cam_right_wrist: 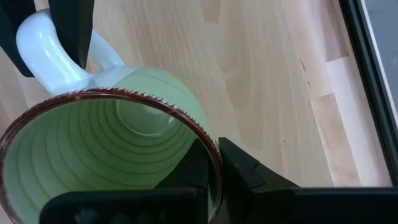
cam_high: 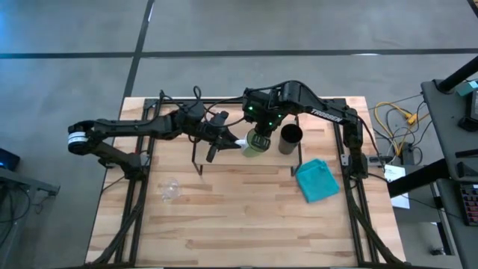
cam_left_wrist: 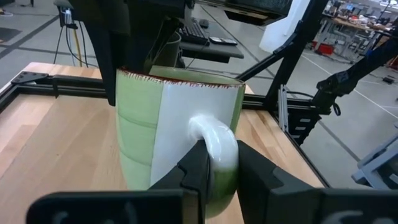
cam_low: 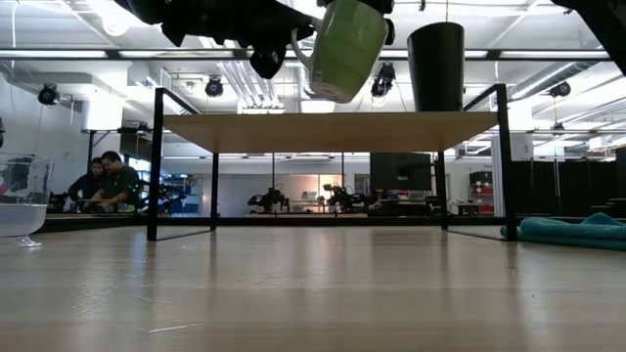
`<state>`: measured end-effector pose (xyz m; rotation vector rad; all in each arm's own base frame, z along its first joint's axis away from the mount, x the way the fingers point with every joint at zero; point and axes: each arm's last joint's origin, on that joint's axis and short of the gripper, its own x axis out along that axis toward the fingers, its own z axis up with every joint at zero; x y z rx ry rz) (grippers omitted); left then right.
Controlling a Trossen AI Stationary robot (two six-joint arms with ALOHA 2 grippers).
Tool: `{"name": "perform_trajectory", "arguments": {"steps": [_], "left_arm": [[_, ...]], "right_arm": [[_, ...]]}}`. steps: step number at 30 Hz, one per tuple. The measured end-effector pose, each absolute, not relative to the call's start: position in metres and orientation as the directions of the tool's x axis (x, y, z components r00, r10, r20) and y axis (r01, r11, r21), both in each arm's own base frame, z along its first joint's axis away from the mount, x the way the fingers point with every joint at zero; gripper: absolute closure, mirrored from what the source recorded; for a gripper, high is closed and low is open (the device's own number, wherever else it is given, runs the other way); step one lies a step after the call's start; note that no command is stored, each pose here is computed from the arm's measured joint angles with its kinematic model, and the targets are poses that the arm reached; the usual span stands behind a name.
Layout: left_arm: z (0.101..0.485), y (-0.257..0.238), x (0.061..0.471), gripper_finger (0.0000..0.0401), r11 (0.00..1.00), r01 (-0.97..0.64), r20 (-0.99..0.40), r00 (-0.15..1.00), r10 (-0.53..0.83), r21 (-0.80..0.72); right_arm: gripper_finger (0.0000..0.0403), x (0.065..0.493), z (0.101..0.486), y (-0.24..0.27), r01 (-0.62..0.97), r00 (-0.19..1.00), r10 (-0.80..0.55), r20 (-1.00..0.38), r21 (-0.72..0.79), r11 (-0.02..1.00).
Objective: Stack small to large cups/mugs on shelf
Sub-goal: Put the green mug on the shelf
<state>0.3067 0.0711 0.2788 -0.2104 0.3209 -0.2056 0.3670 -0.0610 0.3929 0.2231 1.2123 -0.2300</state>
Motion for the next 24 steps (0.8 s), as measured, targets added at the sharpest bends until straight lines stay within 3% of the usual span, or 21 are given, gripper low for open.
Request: {"name": "perform_trajectory", "arguments": {"steps": [11, 19, 24], "left_arm": [[0.269, 0.071, 0.308, 0.0365, 0.953, 0.168, -0.304, 0.921, -0.243, -0.251], [0.274, 0.070, 0.308, 0.0366, 0.952, 0.187, -0.264, 0.932, -0.250, -0.242], [0.268, 0.069, 0.311, 0.0366, 0.949, 0.190, -0.281, 0.924, -0.259, -0.251]], "right_arm": [[0.0387, 0.367, 0.393, -0.061, 0.287, 0.334, -0.056, -0.941, 0.045, 0.957], [0.0351, 0.369, 0.393, -0.062, 0.304, 0.348, -0.071, -0.935, 0.042, 0.952], [0.0364, 0.369, 0.391, -0.062, 0.299, 0.338, -0.061, -0.939, 0.046, 0.953]]}}
